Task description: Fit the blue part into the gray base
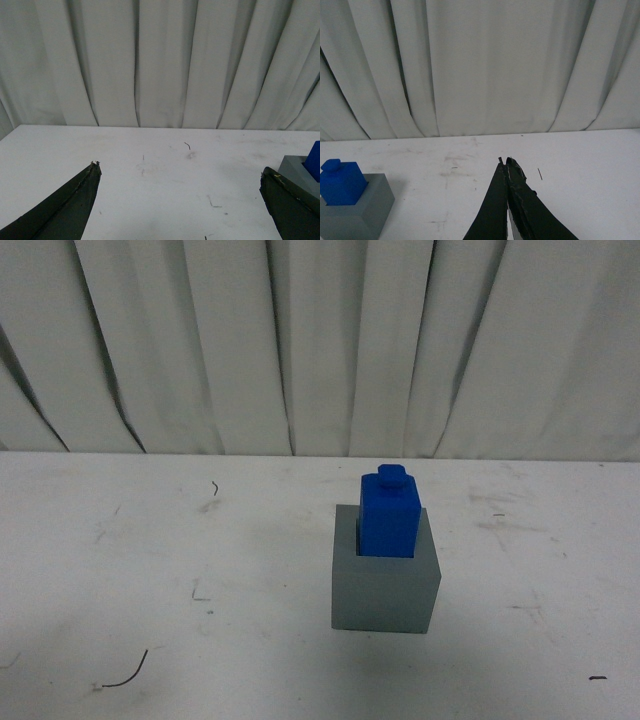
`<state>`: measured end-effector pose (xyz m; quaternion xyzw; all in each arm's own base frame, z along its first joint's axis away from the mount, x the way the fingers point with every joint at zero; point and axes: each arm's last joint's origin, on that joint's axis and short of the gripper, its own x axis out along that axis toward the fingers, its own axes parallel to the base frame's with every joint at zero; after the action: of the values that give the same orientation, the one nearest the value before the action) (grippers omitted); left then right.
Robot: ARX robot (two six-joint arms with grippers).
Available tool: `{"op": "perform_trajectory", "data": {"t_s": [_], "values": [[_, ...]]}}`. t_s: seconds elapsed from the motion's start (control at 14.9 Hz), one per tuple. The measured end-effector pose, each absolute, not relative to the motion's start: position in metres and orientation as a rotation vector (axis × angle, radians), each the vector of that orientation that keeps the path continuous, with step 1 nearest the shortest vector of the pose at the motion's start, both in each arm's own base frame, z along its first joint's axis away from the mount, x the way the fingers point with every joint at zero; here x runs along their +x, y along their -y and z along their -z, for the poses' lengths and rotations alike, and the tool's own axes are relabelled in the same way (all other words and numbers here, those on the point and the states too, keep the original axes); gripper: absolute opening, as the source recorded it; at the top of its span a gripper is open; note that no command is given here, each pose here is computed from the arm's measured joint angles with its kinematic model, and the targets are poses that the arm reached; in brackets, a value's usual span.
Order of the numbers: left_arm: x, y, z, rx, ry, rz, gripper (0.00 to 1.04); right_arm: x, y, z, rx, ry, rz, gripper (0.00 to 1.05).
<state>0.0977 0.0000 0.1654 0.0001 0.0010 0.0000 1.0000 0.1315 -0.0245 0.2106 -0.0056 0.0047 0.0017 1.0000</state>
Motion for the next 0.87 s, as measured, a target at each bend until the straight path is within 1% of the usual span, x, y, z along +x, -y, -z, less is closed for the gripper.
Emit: {"op": "perform_trajectory", "data": {"t_s": [0.34,0.4,0.47,0.87], "values": [[0.098,0.000,-0.165,0.000,-0.002,0.000,0.98,0.120,0.011,-0.190,-0.013,-0.003,-0.002,0.02],[0.098,0.000,-0.165,0.000,-0.002,0.000,0.98,0.119,0.005,-0.187,-0.011,-0.007,0.018,0.02],[0.098,0.000,-0.165,0.000,-0.002,0.000,0.98,0.117,-0.001,-0.184,-0.010,-0.003,-0.018,0.02],[0.098,0.000,-0.165,0.000,-0.002,0.000,0.98,0.112,0.000,-0.178,-0.010,-0.002,0.001,0.02]]}}
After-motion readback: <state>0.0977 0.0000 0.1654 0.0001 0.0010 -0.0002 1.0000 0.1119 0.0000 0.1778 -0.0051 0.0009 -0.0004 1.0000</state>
